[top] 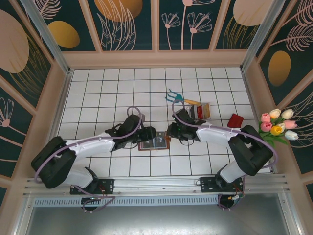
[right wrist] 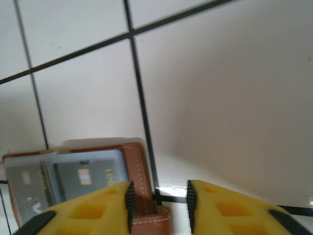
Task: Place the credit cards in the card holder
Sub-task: Insert the credit card into the card slot, then close the card holder at the center of the table.
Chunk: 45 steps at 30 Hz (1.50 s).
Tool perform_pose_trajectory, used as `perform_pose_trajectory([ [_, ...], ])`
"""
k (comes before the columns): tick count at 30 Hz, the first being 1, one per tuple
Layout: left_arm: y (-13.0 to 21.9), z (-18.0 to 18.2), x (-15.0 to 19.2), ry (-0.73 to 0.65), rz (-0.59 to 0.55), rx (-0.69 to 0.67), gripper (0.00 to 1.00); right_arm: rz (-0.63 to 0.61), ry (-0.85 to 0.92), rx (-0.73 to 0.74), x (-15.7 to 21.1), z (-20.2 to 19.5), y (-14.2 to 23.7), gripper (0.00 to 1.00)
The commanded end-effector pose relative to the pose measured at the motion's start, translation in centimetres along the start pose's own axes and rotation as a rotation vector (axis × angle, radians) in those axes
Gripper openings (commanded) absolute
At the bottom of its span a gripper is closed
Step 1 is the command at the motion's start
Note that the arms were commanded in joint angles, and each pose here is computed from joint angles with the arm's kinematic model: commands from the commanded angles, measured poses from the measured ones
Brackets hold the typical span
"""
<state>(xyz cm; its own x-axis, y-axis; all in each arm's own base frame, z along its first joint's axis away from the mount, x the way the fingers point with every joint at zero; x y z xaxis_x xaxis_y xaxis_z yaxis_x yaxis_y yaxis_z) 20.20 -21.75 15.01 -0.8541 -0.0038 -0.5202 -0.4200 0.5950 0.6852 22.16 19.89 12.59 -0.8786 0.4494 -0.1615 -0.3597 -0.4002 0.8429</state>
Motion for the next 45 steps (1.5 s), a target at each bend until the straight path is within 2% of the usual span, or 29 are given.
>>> perform_pose_trajectory([
  [1,1.3,1.6,0.2,-0.045,0.009,-0.176,0.61,-0.022,0.060,0.005,0.1,1.2,1.3,0.44],
  [4,1.6,3.4,0.5,0.007,0.018,-0.178,0.68,-0.003,0.096,0.027,0.8,1.9,1.0,0.50],
  [7,1.2,4.8,0.9,0.062,0.034,-0.114,0.73,0.010,0.125,0.091,1.6,2.3,0.4,0.54],
  [16,-0.8,5.8,1.5,0.114,0.094,-0.037,0.72,-0.042,0.169,0.307,2.6,2.3,-1.3,0.55],
  [19,-1.1,5.8,1.7,0.112,0.106,-0.017,0.70,-0.044,0.176,0.313,2.7,2.5,-1.2,0.50],
  [23,-1.2,5.5,1.7,0.102,0.118,0.025,0.62,-0.031,0.171,0.281,2.9,2.4,-1.1,0.32],
  [29,-1.4,5.0,1.4,0.099,0.128,0.078,0.57,-0.012,0.163,0.245,3.1,2.3,-1.4,0.17],
  [33,-1.4,4.9,1.4,0.118,0.117,0.095,0.52,-0.004,0.161,0.240,3.2,2.2,-1.6,0.12],
  [41,-0.7,3.9,0.6,0.115,0.072,0.172,0.33,-0.008,0.150,0.221,3.3,2.2,-1.7,0.08],
  [45,-0.8,3.8,0.8,0.109,0.091,0.194,0.18,-0.010,0.143,0.214,3.2,2.2,-1.6,0.06],
])
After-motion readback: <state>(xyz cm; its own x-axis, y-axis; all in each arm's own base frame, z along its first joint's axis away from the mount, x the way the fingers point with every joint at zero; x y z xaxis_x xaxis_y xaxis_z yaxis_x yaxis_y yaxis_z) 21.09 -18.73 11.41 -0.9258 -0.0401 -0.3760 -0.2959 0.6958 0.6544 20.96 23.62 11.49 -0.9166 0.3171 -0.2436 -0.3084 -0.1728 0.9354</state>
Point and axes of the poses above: each hand's point on the last joint's axis, 136 mm out from that joint toward the fingers, its own y axis back along the fingers, its own z axis along the line the jaws close on, x = y × z, the point moved 10 cm from there along y, back along the fingers, and after that the axes turned 15 degrees about -y, right-handed, at the moved point
